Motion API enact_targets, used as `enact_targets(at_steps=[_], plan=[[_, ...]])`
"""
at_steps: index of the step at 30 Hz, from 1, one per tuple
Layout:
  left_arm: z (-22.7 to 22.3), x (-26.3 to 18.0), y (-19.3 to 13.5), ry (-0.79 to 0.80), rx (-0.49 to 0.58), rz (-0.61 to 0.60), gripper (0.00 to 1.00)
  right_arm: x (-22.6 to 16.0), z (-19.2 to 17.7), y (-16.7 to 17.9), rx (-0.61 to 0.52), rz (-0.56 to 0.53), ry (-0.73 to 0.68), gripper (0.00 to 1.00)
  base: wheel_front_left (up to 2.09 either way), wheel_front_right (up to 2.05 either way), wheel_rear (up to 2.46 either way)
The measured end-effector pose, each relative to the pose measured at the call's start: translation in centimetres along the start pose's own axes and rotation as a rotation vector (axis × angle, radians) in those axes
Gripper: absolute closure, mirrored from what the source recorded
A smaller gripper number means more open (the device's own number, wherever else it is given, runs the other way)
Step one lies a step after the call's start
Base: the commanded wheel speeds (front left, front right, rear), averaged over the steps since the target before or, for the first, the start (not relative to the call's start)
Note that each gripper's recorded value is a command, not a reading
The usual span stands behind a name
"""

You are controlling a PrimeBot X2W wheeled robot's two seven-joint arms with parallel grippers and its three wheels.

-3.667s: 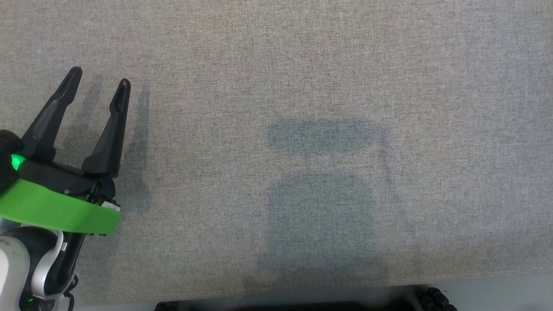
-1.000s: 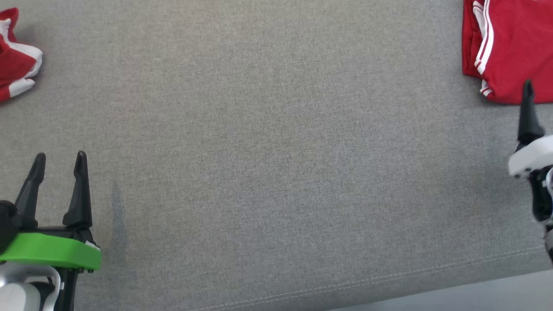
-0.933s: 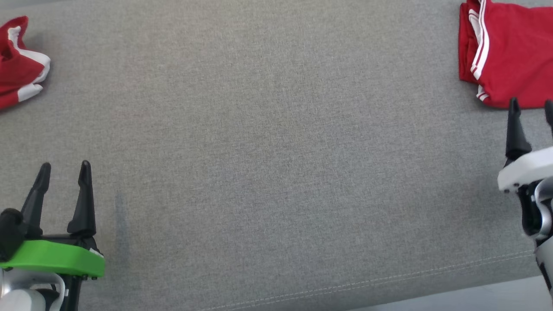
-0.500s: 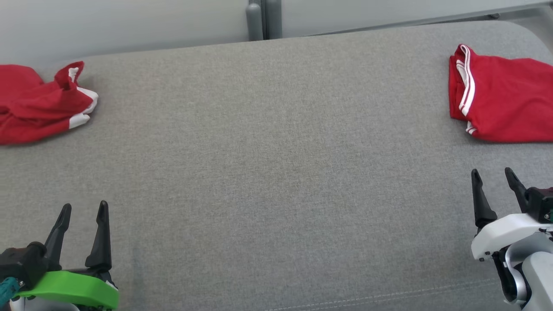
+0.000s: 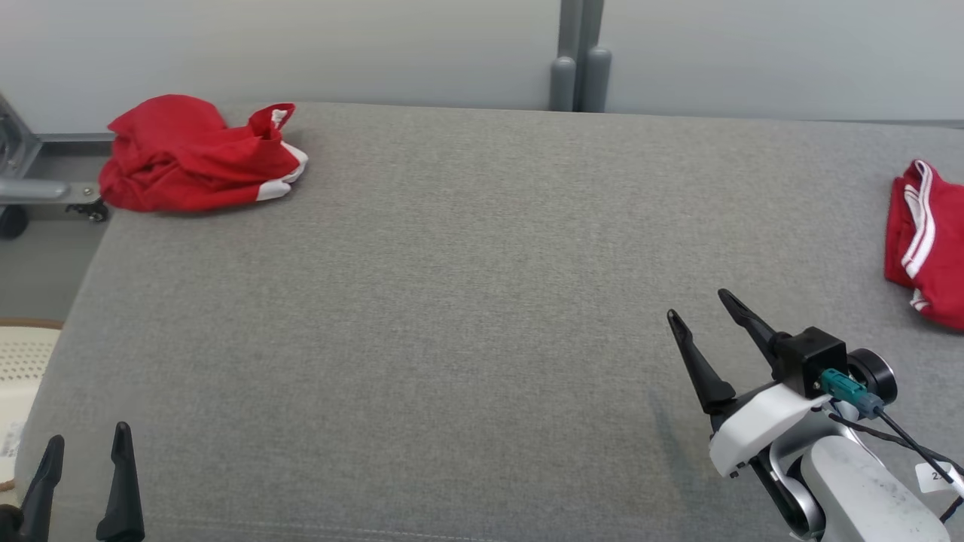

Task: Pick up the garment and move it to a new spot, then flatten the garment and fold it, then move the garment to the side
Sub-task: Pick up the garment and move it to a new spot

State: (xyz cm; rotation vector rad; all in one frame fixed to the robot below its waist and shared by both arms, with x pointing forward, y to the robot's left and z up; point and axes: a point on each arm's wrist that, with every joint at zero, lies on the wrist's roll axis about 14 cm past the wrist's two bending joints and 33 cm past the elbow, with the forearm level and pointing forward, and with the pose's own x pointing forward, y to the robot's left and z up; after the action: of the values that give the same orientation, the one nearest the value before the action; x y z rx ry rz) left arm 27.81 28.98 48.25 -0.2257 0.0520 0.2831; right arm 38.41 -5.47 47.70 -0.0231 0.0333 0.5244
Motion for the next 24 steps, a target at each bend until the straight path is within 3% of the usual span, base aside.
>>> enact_targets(at_steps=[9, 16, 21, 24], plan=[[1.9, -3.5, 2.9, -0.073, -0.008, 0.088, 0.0, 1.7, 0.3, 0.6, -0.032, 0.015, 0.003, 0.0, 0.0, 0.0, 0.0], [2.9, -5.3, 5.1, -0.093, -0.029, 0.155, 0.0, 3.4, 0.5, 3.3, -0.022, 0.095, 0.003, 0.0, 0.0, 0.0, 0.0], [2.6, -3.8, 4.1, -0.023, -0.113, 0.106, 0.0, 4.2, 0.1, 2.2, -0.032, 0.089, 0.019, 0.0, 0.0, 0.0, 0.0], [3.4, -1.2, 3.2, 0.038, -0.071, 0.034, 0.0, 4.7, -0.1, 1.1, -0.049, 0.08, 0.026, 0.0, 0.0, 0.0, 0.0]])
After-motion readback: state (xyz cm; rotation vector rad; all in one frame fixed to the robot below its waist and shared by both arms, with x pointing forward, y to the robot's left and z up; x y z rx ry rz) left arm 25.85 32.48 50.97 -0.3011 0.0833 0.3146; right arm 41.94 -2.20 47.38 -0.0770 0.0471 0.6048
